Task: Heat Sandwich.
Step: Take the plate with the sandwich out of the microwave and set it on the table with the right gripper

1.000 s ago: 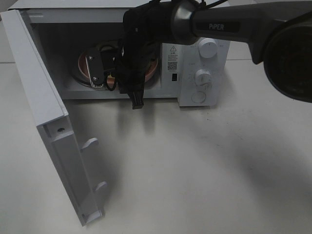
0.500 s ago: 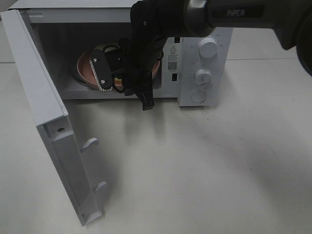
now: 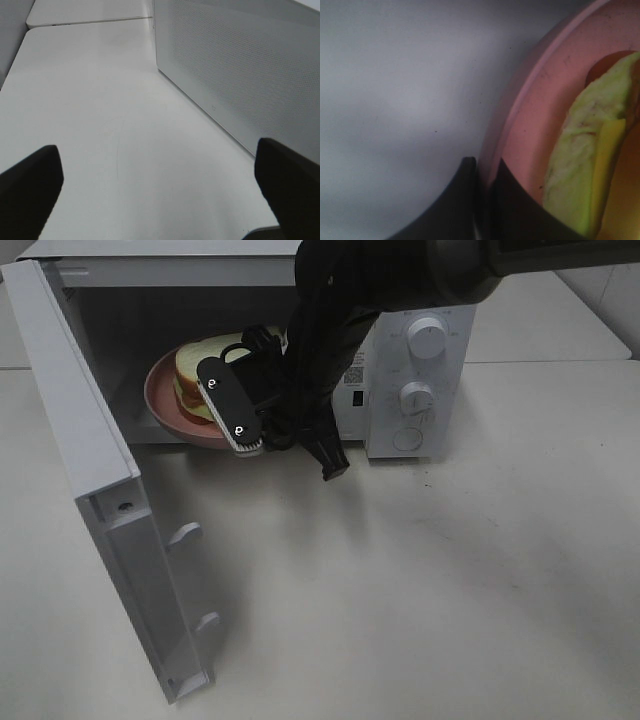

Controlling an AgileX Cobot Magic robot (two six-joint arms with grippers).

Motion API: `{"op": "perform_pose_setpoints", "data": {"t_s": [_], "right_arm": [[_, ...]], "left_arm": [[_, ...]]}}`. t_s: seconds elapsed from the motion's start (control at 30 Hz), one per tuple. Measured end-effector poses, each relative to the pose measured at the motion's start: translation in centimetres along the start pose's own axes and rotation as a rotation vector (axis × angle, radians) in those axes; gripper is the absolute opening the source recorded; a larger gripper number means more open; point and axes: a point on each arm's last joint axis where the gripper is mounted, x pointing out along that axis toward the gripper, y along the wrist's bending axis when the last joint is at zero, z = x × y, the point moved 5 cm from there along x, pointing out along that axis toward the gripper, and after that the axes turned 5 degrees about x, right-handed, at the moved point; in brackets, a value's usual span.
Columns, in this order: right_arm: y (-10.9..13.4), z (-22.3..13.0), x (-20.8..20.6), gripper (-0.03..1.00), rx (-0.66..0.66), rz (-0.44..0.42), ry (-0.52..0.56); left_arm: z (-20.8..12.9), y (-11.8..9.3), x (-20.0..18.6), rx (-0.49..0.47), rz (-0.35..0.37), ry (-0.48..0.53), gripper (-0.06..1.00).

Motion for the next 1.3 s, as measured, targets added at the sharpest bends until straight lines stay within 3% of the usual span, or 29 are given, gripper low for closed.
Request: {"op": "perform_pose_setpoints", "data": {"t_s": [0.5,1.3], "right_arm": [[2.7,-0.2,-3.1,0.05,-0.042,0.008,-0.006],[10.2,-1.6,-9.1,0.05,-0.038,0.040,0.004]], "left_arm": [[0.0,0.0,0.0,0.000,0.000,0.000,0.99],[0.0,0.0,0.0,0.000,0.000,0.000,0.99]]}}
